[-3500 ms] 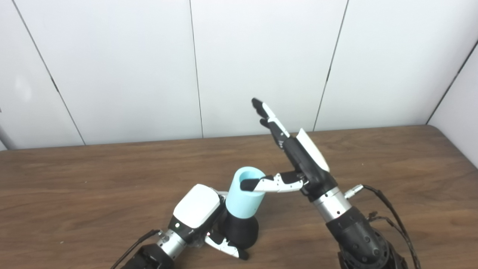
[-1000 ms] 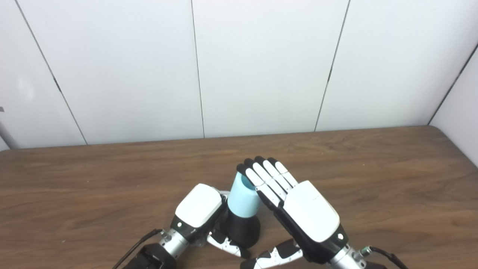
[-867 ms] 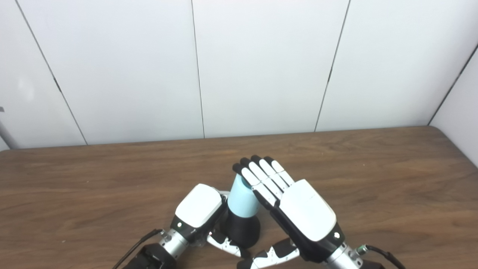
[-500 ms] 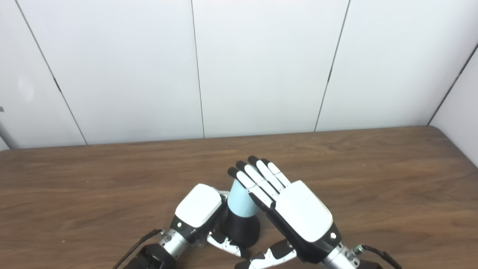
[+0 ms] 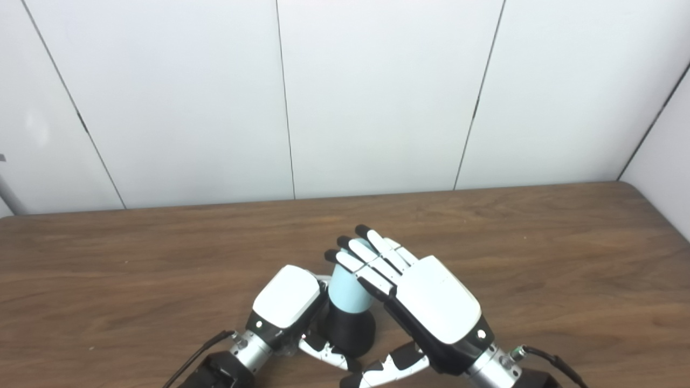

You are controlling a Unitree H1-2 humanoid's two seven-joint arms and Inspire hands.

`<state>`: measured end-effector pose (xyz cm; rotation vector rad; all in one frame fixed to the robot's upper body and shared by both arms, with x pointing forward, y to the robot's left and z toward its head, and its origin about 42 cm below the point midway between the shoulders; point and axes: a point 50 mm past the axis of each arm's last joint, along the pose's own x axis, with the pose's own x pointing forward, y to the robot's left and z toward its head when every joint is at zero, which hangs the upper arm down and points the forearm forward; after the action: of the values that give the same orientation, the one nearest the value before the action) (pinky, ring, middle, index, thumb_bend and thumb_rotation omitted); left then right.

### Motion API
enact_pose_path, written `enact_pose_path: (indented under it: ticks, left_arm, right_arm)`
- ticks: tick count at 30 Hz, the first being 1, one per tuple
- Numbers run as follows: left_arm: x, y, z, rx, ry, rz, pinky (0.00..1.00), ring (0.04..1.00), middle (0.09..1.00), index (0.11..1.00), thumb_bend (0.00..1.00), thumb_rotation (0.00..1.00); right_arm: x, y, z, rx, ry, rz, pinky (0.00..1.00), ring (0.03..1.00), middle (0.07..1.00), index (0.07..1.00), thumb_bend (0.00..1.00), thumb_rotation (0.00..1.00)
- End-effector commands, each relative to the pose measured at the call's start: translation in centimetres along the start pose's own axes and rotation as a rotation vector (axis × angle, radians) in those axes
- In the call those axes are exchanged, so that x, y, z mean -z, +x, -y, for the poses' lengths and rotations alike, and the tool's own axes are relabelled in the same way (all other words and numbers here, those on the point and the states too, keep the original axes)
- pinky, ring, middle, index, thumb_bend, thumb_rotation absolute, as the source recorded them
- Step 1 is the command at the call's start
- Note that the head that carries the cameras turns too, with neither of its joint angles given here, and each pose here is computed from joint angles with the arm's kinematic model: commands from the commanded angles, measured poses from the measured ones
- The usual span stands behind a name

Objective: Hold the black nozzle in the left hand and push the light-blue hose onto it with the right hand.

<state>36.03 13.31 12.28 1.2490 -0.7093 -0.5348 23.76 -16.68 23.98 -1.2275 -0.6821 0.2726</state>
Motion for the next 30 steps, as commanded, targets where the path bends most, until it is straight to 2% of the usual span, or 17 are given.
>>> enact_pose_path:
  ticks: [1, 6, 15, 20, 24, 27, 30]
  left_arm:
    - [-0.8, -1.2, 2.2, 0.105, -0.008, 0.005, 0.15, 0.206, 0.471, 0.479, 0.53, 0.00]
    - [-0.8, -1.2, 2.3, 0.101, -0.007, 0.008, 0.15, 0.200, 0.471, 0.479, 0.53, 0.00]
    - [-0.8, -1.2, 2.3, 0.108, -0.003, 0.008, 0.14, 0.192, 0.471, 0.479, 0.53, 0.00]
    - [-0.9, -1.2, 2.2, 0.112, -0.011, 0.004, 0.14, 0.195, 0.471, 0.479, 0.53, 0.00]
    - [-0.9, -1.2, 2.3, 0.126, -0.002, 0.002, 0.16, 0.216, 0.471, 0.480, 0.53, 0.00]
    - [-0.9, -1.3, 2.3, 0.134, 0.003, 0.004, 0.18, 0.249, 0.407, 0.498, 0.52, 0.00]
    - [-0.9, -1.3, 2.4, 0.139, -0.001, 0.002, 0.22, 0.292, 0.417, 0.508, 0.52, 0.00]
  right_arm:
    - [-0.2, 0.0, 0.0, -0.040, 0.004, 0.006, 0.89, 0.991, 0.924, 0.894, 0.87, 0.72]
    - [-0.4, -0.2, -0.5, -0.080, 0.003, 0.013, 0.83, 0.950, 0.931, 0.898, 0.87, 0.71]
    - [-0.8, -0.1, -1.1, -0.124, 0.006, 0.046, 0.90, 0.977, 0.983, 0.942, 0.88, 0.65]
    - [-1.2, 0.1, -1.1, -0.135, 0.008, 0.064, 0.92, 0.986, 0.988, 0.944, 0.88, 0.64]
    - [-1.6, 0.3, -1.2, -0.143, 0.008, 0.085, 0.94, 0.988, 0.986, 0.944, 0.87, 0.64]
    - [-1.7, 0.5, -1.2, -0.142, 0.000, 0.102, 0.94, 0.985, 0.988, 0.947, 0.87, 0.64]
    - [-1.8, 0.7, -1.2, -0.142, -0.005, 0.114, 0.93, 0.989, 0.991, 0.950, 0.87, 0.64]
